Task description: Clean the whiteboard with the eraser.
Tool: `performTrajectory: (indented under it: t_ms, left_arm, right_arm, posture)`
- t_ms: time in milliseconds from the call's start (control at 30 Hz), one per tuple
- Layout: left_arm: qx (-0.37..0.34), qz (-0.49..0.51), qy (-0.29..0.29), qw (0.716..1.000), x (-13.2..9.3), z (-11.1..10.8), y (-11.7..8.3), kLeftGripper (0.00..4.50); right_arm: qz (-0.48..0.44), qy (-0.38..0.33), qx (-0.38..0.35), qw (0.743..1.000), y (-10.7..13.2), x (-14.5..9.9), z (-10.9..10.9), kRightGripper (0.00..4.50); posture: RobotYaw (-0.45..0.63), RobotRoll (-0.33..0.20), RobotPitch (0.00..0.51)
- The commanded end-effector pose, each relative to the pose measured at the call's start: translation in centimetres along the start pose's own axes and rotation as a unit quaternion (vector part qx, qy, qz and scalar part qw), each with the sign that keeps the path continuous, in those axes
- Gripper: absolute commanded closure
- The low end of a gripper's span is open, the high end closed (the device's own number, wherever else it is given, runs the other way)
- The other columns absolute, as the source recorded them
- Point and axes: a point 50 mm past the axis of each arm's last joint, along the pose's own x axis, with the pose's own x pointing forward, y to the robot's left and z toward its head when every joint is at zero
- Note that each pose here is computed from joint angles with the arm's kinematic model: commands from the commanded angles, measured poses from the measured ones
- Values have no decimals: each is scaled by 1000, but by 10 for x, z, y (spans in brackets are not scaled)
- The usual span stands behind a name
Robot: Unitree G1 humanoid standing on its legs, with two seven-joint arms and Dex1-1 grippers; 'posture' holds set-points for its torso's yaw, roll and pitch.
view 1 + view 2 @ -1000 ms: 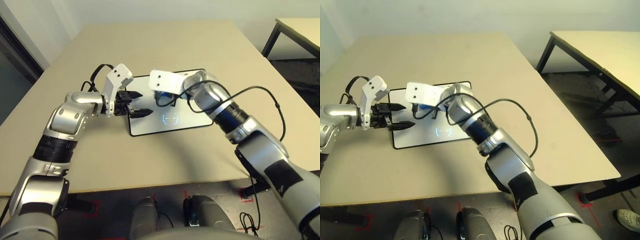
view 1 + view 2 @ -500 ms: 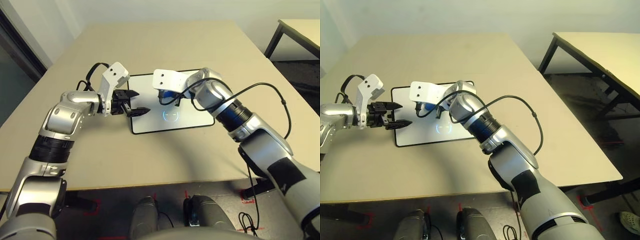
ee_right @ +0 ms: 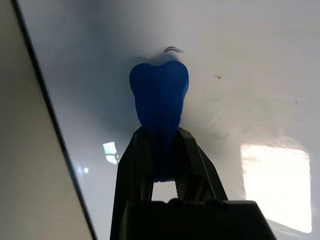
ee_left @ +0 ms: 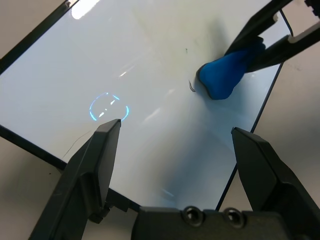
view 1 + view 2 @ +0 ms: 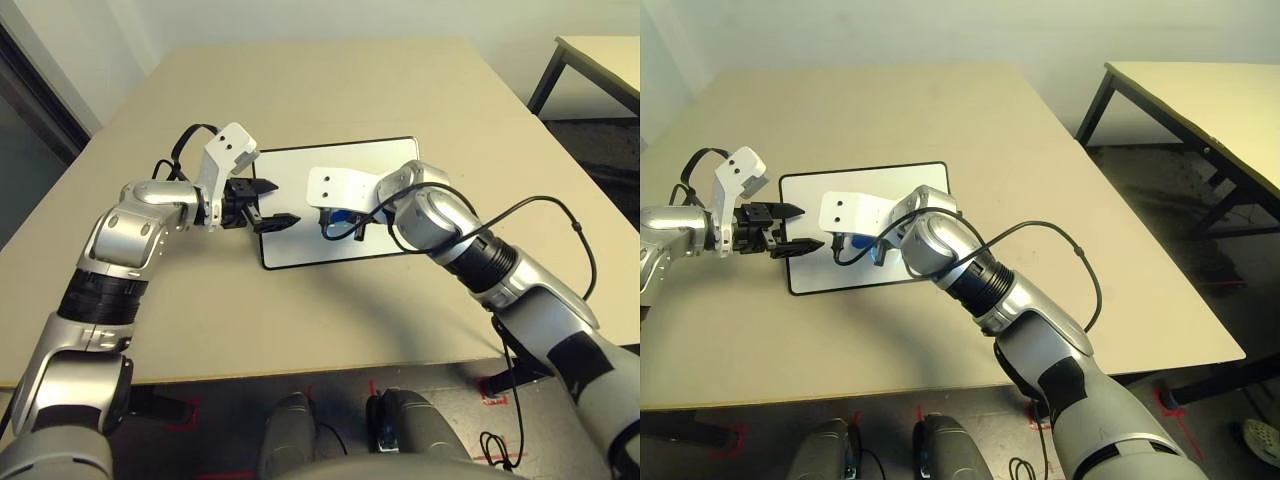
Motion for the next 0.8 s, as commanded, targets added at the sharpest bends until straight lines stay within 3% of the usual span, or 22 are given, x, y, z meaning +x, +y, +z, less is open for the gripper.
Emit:
performTrajectory:
  t_ms: [33, 300, 533, 800]
  left_arm:
    - [0, 0, 5, 1000, 0, -2, 0, 0]
    - [0, 1, 3, 1000, 0, -2, 1, 0]
    - [0, -2, 3, 1000, 3, -2, 1, 0]
    - [0, -1, 3, 1000, 1, -2, 0, 0]
  right_arm:
    - [-29, -4, 12, 1000, -14, -3, 0, 3953]
    - [-21, 1, 9, 1000, -6, 4, -9, 3954]
    - [11, -6, -2, 1000, 13, 7, -1, 3954]
    - [-7, -5, 9, 1000, 1, 11, 0, 3954]
  posture:
    - [-23, 0, 75]
    - [-22, 0, 76]
    - [-25, 0, 86]
    - [-17, 0, 89]
